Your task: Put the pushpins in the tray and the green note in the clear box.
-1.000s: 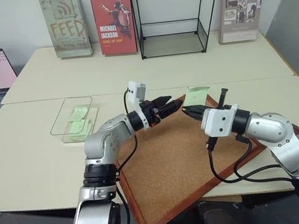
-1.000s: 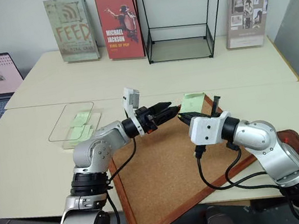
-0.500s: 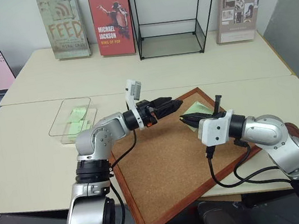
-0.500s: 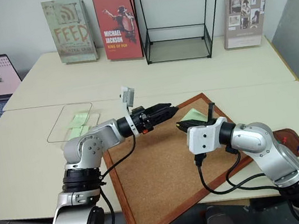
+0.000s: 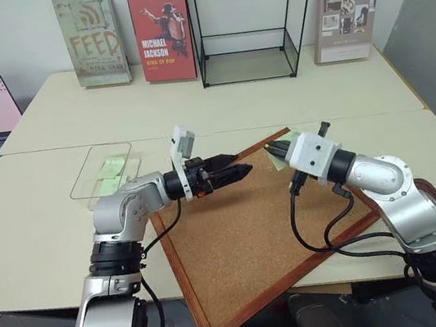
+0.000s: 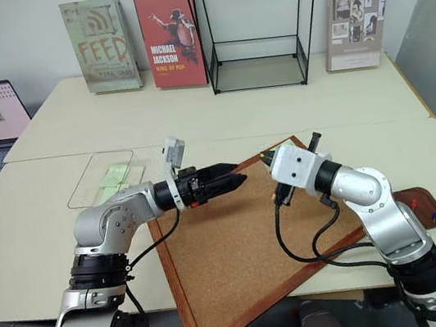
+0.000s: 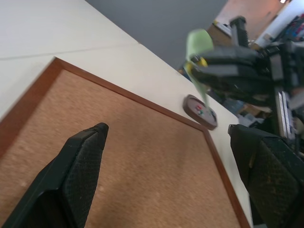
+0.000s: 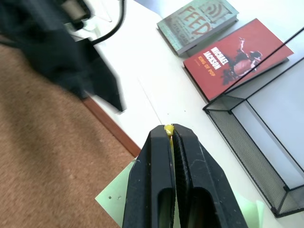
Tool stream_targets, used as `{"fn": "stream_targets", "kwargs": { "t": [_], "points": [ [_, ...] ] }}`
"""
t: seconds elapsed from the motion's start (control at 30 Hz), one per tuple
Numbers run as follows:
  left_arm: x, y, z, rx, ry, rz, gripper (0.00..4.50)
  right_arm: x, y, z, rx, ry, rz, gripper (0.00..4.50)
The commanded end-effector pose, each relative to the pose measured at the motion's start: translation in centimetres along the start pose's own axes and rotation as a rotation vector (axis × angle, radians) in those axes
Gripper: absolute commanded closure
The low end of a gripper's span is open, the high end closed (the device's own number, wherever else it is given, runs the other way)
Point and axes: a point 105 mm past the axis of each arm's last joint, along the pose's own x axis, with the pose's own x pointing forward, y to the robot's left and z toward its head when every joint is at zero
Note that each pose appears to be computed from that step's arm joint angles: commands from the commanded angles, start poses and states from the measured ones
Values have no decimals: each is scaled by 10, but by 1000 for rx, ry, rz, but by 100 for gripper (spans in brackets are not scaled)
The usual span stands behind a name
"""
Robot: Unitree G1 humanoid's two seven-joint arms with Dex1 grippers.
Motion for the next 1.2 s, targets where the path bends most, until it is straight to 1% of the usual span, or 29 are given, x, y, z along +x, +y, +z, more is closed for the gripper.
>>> {"fn": "stream_targets", "kwargs": {
  "t": [0.03, 0.17, 0.3, 0.53, 0.6, 0.63, 0.67, 0.8, 0.97, 1.0, 1.03, 1.13, 1.17, 1.2],
  "points": [
    [13, -26, -2, 19, 20, -119, 17, 1, -12, 22, 23, -57, -53, 450],
    [25, -26, 1, -11, -25, -113, 17, 6, -8, 29, 51, -69, -45, 450],
    [34, -17, 11, -63, -92, -64, 17, 8, -4, 31, 61, -73, -34, 450],
    [45, -13, 16, -104, -124, -47, 17, 8, -2, 33, 59, -73, -30, 450],
    [47, -13, 15, -102, -119, -49, 53, 9, -2, 33, 58, -73, -30, 450],
    [48, -14, 15, -102, -118, -49, 61, 8, -2, 34, 58, -73, -30, 450],
    [49, -14, 15, -103, -116, -54, 86, 8, -2, 34, 57, -74, -29, 450],
    [52, -17, 15, -104, -116, -65, 156, 9, -2, 34, 55, -76, -29, 450],
    [55, -16, 16, -104, -124, -61, 265, 9, -2, 35, 51, -77, -28, 450],
    [55, -16, 16, -102, -125, -58, 274, 9, -2, 35, 50, -78, -28, 450],
    [55, -15, 16, -101, -126, -56, 296, 9, -2, 35, 50, -78, -28, 450],
    [55, -14, 16, -95, -128, -45, 341, 9, -2, 35, 50, -78, -29, 450],
    [55, -14, 16, -93, -128, -42, 365, 9, -2, 35, 51, -78, -29, 450],
    [55, -13, 16, -91, -129, -41, 379, 9, -2, 35, 53, -78, -31, 450]
  ]
}}
